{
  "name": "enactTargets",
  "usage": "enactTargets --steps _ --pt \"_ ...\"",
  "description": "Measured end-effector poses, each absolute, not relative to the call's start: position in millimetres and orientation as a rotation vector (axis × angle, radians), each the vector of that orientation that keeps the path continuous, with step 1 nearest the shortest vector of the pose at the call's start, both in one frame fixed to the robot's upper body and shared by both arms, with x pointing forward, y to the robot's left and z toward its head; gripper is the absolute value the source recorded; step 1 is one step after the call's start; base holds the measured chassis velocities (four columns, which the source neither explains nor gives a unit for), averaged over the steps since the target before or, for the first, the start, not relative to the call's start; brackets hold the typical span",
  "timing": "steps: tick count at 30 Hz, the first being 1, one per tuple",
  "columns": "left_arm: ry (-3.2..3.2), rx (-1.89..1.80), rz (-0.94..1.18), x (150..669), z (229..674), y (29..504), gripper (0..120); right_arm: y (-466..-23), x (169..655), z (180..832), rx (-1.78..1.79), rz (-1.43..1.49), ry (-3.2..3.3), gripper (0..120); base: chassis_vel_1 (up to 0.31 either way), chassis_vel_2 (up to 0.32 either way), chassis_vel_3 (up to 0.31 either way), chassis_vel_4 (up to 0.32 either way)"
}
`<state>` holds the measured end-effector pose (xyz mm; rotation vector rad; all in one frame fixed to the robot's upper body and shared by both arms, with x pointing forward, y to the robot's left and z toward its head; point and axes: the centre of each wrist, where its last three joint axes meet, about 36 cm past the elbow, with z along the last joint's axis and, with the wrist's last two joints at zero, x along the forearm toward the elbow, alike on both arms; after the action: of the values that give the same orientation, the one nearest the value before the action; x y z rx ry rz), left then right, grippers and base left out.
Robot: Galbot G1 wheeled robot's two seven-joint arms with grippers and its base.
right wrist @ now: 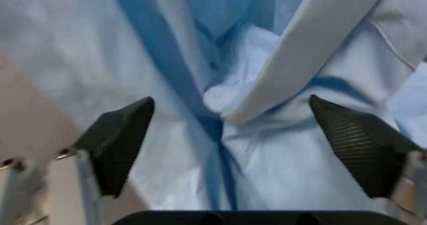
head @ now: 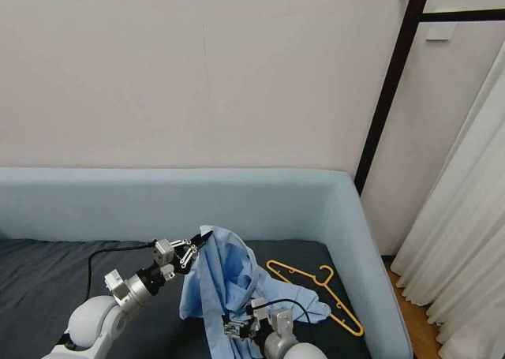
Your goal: Pick up the clothes from the sofa and hang them on the clothes hanger.
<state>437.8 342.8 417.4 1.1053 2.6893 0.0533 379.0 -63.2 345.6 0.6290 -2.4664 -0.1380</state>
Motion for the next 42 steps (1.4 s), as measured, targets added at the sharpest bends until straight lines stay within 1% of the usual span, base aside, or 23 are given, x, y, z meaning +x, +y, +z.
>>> enactTargets --steps 3,4,5,7,8,11,12,13,14,17,18,22,23,24,28,31,32,35,36,37,38,40,42 --pt "2.684 1.107 0.054 436.8 419.4 342.9 0 -54.3 382.6 340.8 0.587 -0.119 -2.48 72 0.0 0.0 0.0 0.0" --pt "2.684 1.107 0.054 436.8 419.4 342.9 0 -54.3 382.6 340.8 0.587 -0.119 -2.48 72 0.0 0.0 0.0 0.0" --pt "2.683 1.106 0.054 436.6 420.0 343.3 0 -52.3 383.4 340.0 0.573 -0.111 -2.483 68 0.0 0.0 0.0 0.0" --pt "2.682 1.103 0.054 436.5 420.5 344.2 0 -47.5 384.1 339.0 0.55 -0.099 -2.49 58 0.0 0.0 0.0 0.0" --pt "2.682 1.103 0.054 436.5 420.5 344.2 0 -47.5 384.1 339.0 0.55 -0.099 -2.49 58 0.0 0.0 0.0 0.0" --pt "2.682 1.098 0.055 437.1 420.1 345.1 0 -44.5 382.4 338.7 0.542 -0.087 -2.494 43 0.0 0.0 0.0 0.0" --pt "2.684 1.096 0.056 437.6 419.7 345.7 0 -44.3 381.2 338.6 0.542 -0.083 -2.494 38 0.0 0.0 0.0 0.0" --pt "2.684 1.096 0.056 437.6 419.7 345.7 0 -44.3 381.2 338.6 0.542 -0.083 -2.494 38 0.0 0.0 0.0 0.0" --pt "2.684 1.093 0.056 438.3 419.4 346.1 0 -44.5 379.9 338.5 0.544 -0.078 -2.494 35 0.0 0.0 0.0 0.0" --pt "2.684 1.091 0.053 440.4 418.3 345.5 0 -47.1 377.6 336.6 0.54 -0.059 -2.495 22 0.0 0.0 0.0 0.0" --pt "2.684 1.091 0.053 440.4 418.3 345.5 0 -47.1 377.6 336.6 0.54 -0.059 -2.495 22 0.0 0.0 0.0 0.0" --pt "2.684 1.091 0.047 442.7 416.8 344.1 0 -53.1 377.2 333.5 0.536 -0.049 -2.503 4 0.0 0.0 0.0 0.0" --pt "2.684 1.091 0.047 442.7 416.8 344.1 0 -53.1 377.2 333.5 0.536 -0.049 -2.503 4 0.0 0.0 0.0 0.0" --pt "2.684 1.091 0.047 443.1 416.6 344.0 0 -54.6 377.1 332.9 0.535 -0.051 -2.506 0 0.0 0.0 0.0 0.0" --pt "2.682 1.081 0.047 444.5 415.8 344.9 0 -66.2 377.4 339.8 0.558 -0.092 -2.544 0 0.0 0.0 0.0 0.0" --pt "2.676 1.051 0.048 447.1 418.9 347.7 0 -98.3 381.0 365.4 0.748 -0.215 -2.595 0 0.0 0.0 0.0 0.0" --pt "2.676 1.051 0.048 447.1 418.9 347.7 0 -98.3 381.0 365.4 0.748 -0.215 -2.595 0 0.0 0.0 0.0 0.0" --pt "2.669 0.982 0.046 451.5 423.7 351.3 0 -145.3 399.6 387.7 1.06 -0.332 -2.66 0 0.0 0.0 0.0 0.0" --pt "2.661 0.951 0.045 454.4 425.0 353.6 0 -167.9 412.1 397.0 1.196 -0.373 -2.688 0 0.0 0.0 0.0 0.0" --pt "2.661 0.951 0.045 454.4 425.0 353.6 0 -167.9 412.1 397.0 1.196 -0.373 -2.688 0 0.0 0.0 0.0 0.0" --pt "2.656 0.931 0.043 456.2 425.7 355.1 0 -183.0 421.4 405.5 1.281 -0.405 -2.705 0 0.0 0.0 0.0 0.0" --pt "2.641 0.873 0.037 461.6 428.2 360.0 0 -223.0 446.6 436.8 1.517 -0.481 -2.721 0 0.0 0.0 0.0 0.0" --pt "2.625 0.819 0.024 466.2 433.1 362.8 0 -249.5 464.6 469.2 1.675 -0.49 -2.721 0 0.0 0.0 0.0 0.0"
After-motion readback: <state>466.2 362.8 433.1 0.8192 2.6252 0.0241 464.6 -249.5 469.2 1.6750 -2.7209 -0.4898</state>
